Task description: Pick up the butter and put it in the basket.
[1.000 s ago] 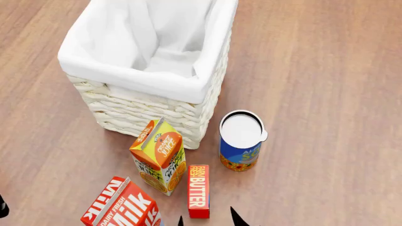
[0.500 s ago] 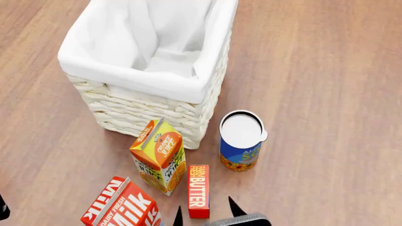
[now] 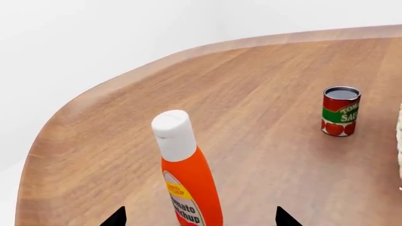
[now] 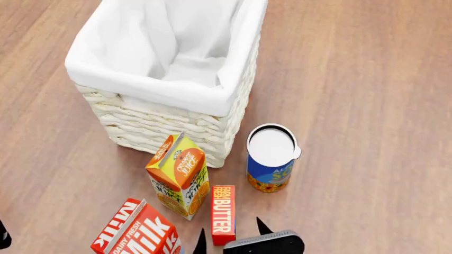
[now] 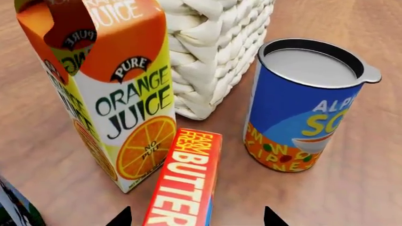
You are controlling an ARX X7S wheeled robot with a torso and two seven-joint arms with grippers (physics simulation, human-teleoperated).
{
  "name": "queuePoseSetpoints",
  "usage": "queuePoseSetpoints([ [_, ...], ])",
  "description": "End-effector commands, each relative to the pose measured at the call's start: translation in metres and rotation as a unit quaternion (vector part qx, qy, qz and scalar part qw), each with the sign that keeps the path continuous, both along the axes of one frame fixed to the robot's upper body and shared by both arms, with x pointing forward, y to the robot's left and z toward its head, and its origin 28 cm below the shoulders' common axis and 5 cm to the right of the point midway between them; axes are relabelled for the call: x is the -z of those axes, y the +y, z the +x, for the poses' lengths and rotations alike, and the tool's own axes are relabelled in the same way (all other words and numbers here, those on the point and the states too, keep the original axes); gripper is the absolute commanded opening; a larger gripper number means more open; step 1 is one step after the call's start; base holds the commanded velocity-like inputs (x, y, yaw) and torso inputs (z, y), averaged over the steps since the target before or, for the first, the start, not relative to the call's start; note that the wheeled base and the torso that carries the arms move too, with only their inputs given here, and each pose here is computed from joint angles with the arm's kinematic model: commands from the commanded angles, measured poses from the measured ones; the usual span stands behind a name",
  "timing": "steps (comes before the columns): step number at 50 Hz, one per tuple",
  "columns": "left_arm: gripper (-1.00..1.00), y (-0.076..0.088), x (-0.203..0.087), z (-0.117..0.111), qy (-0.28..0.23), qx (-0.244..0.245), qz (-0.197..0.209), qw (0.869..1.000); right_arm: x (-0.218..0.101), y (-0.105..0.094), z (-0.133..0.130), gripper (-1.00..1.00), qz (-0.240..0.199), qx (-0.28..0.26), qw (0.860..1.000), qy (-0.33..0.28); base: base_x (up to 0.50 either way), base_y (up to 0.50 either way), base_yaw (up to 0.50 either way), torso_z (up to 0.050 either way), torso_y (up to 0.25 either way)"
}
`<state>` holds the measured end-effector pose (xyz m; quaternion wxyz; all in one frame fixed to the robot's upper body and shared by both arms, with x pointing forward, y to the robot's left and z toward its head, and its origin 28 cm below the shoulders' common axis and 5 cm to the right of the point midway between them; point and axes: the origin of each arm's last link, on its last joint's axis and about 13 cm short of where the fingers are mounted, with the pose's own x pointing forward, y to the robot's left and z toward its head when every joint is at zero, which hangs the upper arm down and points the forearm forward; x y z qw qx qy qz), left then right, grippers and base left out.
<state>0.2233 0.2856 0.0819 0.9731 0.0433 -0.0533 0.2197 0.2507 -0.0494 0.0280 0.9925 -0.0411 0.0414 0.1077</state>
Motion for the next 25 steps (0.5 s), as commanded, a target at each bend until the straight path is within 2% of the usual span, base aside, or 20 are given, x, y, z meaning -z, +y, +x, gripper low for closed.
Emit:
queuePoseSetpoints([
  [1, 1.0, -0.0004, -0.0035, -0.002, 0.01, 0.015, -0.035, 0.999, 0.0001, 0.0005, 0.0052, 1.0, 0.005, -0.006, 1.0, 0.008, 0.0, 0.0, 0.0, 0.0, 0.0],
  [25, 1.0, 0.0003, -0.0065, -0.0047, 0.007, 0.016, -0.038, 0.999, 0.003, 0.0012, 0.0118, 1.0, 0.008, -0.005, 1.0, 0.023, 0.0, 0.0, 0.0, 0.0, 0.0],
])
